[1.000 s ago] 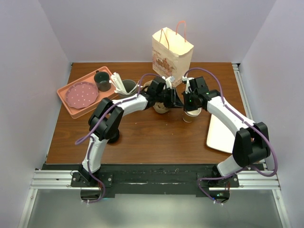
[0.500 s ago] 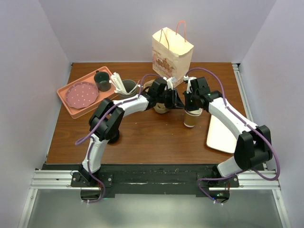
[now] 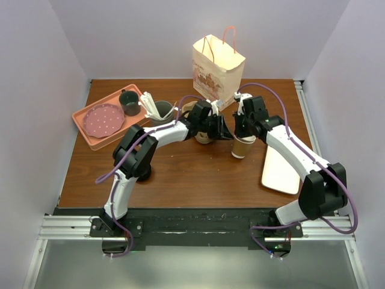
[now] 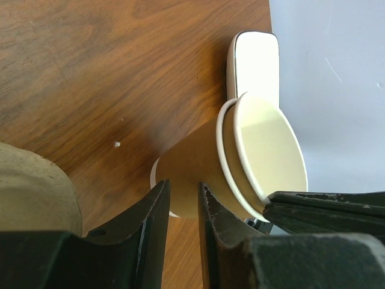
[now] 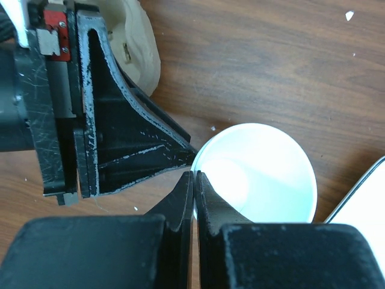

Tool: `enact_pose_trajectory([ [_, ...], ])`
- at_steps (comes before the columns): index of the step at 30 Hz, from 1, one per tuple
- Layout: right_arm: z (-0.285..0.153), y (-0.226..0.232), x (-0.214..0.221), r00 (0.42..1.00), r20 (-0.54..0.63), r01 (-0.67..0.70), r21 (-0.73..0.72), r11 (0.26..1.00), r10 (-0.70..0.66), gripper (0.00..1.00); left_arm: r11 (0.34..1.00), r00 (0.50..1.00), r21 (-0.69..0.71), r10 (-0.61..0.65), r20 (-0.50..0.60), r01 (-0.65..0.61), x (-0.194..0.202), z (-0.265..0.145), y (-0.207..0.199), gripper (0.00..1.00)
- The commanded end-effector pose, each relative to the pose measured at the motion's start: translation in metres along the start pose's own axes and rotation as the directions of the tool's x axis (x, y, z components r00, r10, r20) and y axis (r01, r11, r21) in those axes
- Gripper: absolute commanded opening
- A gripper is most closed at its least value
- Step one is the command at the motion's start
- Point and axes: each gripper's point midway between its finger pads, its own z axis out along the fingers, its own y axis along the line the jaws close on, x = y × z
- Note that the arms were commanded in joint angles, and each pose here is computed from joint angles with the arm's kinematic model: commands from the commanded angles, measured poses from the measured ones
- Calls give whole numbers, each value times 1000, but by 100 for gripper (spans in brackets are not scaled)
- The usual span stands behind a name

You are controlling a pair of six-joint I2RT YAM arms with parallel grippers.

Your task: Pack the takeout coffee

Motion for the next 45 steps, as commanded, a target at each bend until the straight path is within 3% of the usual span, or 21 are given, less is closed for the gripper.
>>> enact_pose_trajectory([
  [1,-11,-1,-17,996,89,-7,10,1000,6,0,997,997,47,62,35,-64,-14,-13,-29,30],
  [10,-11,-4,-30,991,131,-43,39,998,38,0,992,991,52,115,68,-119,-21,-36,-45,41],
  [20,-3,-10,-40,984,156,-99,78,992,86,0,990,994,111,74,80,-83,-16,-38,-58,41],
  [30,1,-7,-39,984,141,-123,70,990,112,0,997,995,14,70,70,-71,-13,-24,-32,41],
  [32,-2,-23,-39,982,142,-150,163,975,128,0,997,995,-1,75,63,-75,-11,-22,-26,41],
  [34,-2,-38,-36,983,127,-159,233,960,132,6,997,995,-8,80,64,-80,-11,-21,-24,42],
  [37,-4,-73,-41,970,135,-231,265,936,201,26,996,995,-4,88,50,-87,-9,-18,-21,42],
  [38,-2,-74,-47,962,132,-264,209,942,240,36,996,995,-2,93,46,-93,-8,-17,-21,42],
  [42,3,-115,-56,933,133,-352,158,923,333,47,993,992,8,118,39,-118,-10,-12,-23,43],
  [45,15,-126,-52,920,65,-390,65,918,386,47,993,993,-24,114,6,-114,-7,-9,-15,43],
])
